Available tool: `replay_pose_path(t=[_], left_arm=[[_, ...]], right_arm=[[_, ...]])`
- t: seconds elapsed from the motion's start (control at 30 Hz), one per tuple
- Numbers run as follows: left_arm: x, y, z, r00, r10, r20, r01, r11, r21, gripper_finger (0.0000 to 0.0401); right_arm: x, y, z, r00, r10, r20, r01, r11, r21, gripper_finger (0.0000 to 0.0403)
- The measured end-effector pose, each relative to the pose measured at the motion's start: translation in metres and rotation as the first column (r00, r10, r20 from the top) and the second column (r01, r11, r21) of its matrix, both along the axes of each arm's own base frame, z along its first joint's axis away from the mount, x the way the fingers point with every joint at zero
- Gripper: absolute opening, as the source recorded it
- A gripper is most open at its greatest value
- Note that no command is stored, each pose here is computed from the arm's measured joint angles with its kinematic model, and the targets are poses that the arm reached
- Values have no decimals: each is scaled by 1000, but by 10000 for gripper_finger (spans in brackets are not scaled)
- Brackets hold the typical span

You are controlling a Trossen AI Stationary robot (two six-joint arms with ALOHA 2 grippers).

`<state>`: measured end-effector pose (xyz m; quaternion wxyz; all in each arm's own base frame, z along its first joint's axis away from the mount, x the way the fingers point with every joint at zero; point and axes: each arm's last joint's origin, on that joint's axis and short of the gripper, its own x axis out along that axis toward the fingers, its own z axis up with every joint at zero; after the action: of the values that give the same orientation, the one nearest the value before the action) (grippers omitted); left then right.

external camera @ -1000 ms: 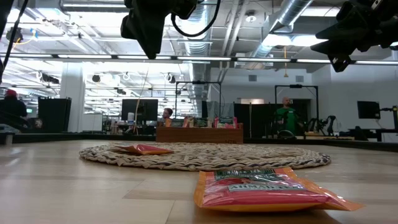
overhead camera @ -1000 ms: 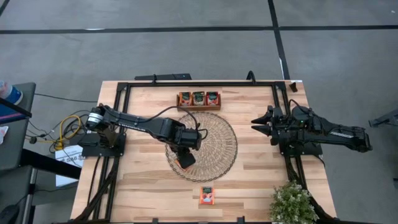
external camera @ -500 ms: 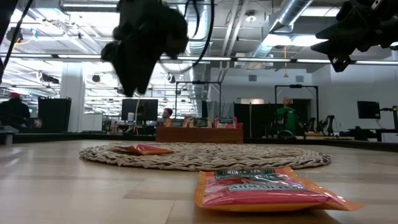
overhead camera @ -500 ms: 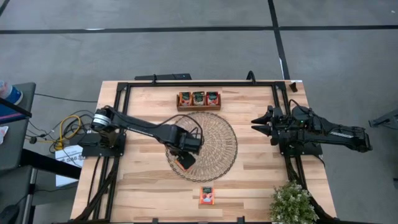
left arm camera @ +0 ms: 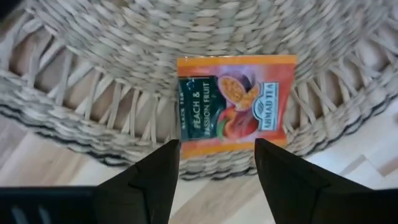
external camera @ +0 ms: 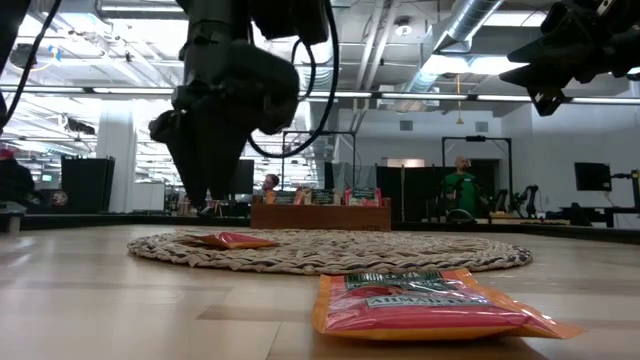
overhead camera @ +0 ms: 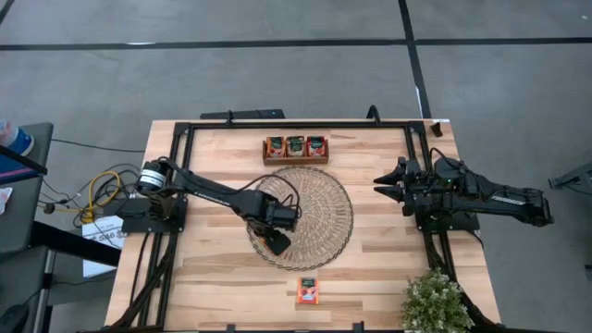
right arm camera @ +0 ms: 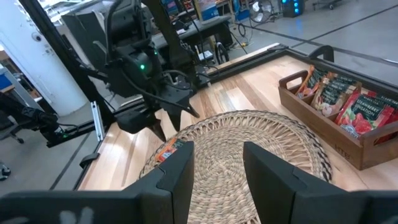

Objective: Pick & Place Tea
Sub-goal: Put the orange tea bag into the left section of the wooden organizer

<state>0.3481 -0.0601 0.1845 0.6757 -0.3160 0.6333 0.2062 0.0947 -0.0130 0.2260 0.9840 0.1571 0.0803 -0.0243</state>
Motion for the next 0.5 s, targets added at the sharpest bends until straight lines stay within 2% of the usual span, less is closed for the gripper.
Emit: replay_pose_path(t=[0.5], left_arm=[[-4,12,-22,999,38,29,-39,999,15,201]], right_arm=[[0,0,0,1000,-1,1,1,1000,8,130]])
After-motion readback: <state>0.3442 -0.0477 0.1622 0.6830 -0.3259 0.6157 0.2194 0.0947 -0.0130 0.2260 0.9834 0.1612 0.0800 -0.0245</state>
